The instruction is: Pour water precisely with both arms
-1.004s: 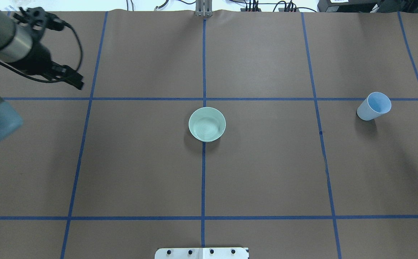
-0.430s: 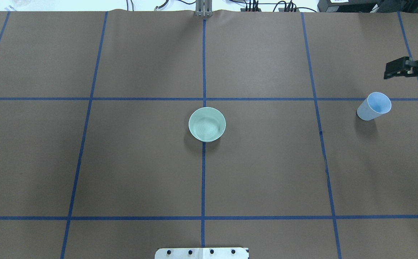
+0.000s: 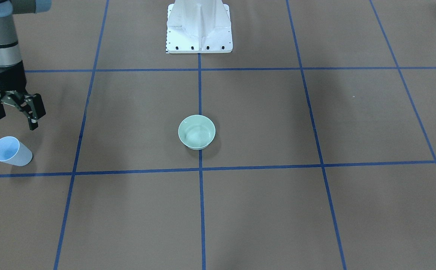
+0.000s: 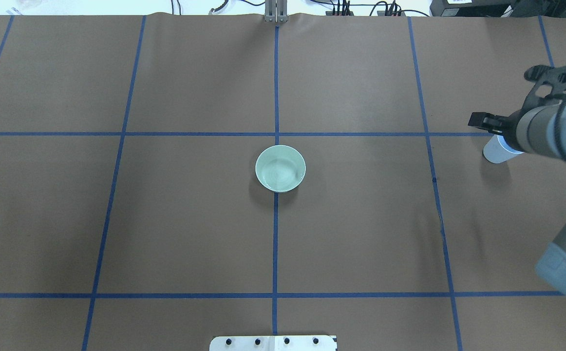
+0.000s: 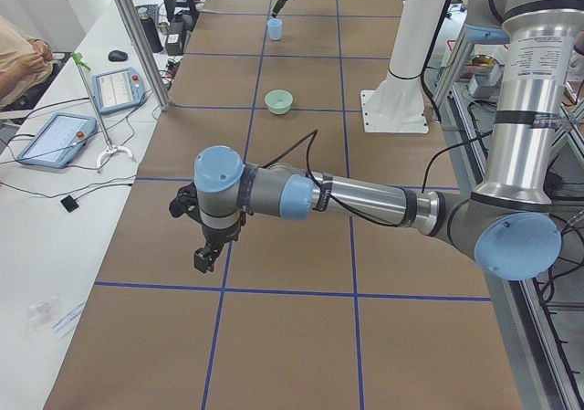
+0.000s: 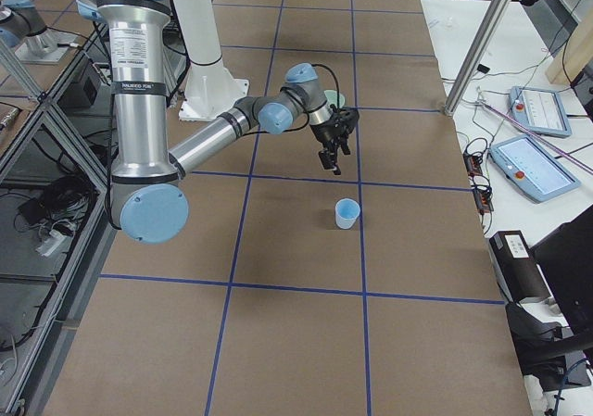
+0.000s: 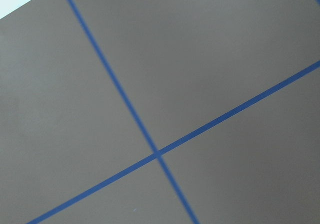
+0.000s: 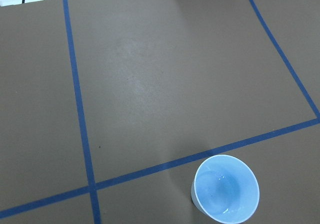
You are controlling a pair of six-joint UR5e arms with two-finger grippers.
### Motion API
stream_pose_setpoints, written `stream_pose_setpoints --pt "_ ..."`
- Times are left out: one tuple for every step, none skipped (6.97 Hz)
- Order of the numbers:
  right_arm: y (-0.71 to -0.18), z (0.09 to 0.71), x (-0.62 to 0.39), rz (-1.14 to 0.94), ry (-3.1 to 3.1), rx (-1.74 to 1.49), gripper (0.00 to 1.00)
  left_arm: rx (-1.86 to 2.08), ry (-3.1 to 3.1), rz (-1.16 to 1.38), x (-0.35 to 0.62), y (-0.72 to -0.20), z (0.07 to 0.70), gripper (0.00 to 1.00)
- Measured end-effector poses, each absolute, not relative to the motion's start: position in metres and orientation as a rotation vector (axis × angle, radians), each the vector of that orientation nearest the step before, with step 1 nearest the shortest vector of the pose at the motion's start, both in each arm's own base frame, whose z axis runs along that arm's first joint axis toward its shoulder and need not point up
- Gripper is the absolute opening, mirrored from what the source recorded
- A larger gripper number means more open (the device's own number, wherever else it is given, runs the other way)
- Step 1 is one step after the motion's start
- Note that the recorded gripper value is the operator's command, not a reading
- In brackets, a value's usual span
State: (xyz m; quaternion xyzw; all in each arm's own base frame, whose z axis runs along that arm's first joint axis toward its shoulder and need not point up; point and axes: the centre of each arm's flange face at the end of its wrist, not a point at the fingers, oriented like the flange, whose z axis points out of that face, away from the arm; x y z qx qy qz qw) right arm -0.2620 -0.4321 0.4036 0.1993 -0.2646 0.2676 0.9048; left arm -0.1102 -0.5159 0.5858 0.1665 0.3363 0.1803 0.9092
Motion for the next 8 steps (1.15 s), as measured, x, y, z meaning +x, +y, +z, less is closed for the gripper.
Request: stream_pose_setpoints --pt "-0.418 0.417 -0.286 0.612 -0.502 0.475 0.99 0.354 0.689 0.361 -0.119 -0.505 0.595 1.0" --pt "-0.409 0.438 -0.31 0.665 -0.45 0.538 0.99 0.366 0.685 0.36 -0.122 -0.5 0.599 1.0" --pt "-0.405 0.46 -0.332 0.709 -0.405 0.598 0.99 0.372 0.683 0.362 -0.123 -0.498 0.6 1.0" --pt "-0.404 0.479 -0.35 0.74 -0.372 0.647 0.99 0.376 0.681 0.365 -0.123 -0.497 0.6 1.0" --pt "-0.404 0.496 -0.36 0.761 -0.341 0.683 0.99 0.381 0.679 0.369 -0.123 -0.497 0.599 1.0" --pt "-0.404 0.511 -0.364 0.776 -0.314 0.711 0.99 0.384 0.678 0.371 -0.123 -0.497 0.598 1.0" --pt "-0.405 0.523 -0.365 0.79 -0.292 0.732 0.99 0.386 0.678 0.372 -0.123 -0.497 0.597 1.0" --pt "-0.407 0.535 -0.366 0.799 -0.27 0.748 0.99 0.387 0.677 0.372 -0.123 -0.497 0.596 1.0"
